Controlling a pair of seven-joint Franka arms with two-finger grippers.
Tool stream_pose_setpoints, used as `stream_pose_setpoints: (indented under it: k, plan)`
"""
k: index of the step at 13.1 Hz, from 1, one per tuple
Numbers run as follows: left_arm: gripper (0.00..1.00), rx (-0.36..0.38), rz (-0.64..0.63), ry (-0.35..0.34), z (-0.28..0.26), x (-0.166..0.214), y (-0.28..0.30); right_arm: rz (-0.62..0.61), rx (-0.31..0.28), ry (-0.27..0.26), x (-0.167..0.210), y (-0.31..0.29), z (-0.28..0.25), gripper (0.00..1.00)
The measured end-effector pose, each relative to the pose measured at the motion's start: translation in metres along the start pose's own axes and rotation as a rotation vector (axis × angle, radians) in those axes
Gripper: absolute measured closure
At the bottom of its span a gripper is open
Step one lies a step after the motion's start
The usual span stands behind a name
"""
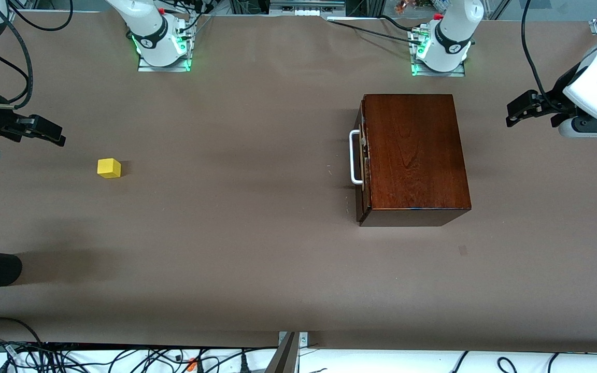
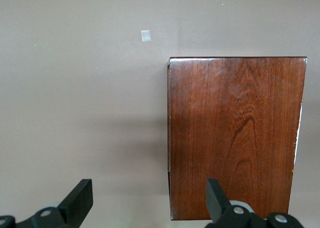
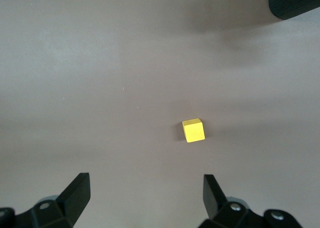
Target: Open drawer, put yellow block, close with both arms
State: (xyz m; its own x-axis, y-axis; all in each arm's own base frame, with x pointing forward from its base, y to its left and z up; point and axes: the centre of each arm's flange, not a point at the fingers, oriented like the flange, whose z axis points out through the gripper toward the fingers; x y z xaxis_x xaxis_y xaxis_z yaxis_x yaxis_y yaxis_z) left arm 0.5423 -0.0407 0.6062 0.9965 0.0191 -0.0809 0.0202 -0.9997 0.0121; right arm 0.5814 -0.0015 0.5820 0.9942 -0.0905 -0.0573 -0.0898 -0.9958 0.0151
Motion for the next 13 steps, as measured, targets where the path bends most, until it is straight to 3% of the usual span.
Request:
stream_pose_setpoints:
  k: [13]
  plan:
    - [0.00, -0.001, 0.009, 0.013, -0.0049, 0.0064, 0.0049, 0.000, 0.000, 0.000, -0.0001, 0.0000, -0.0002, 0.00]
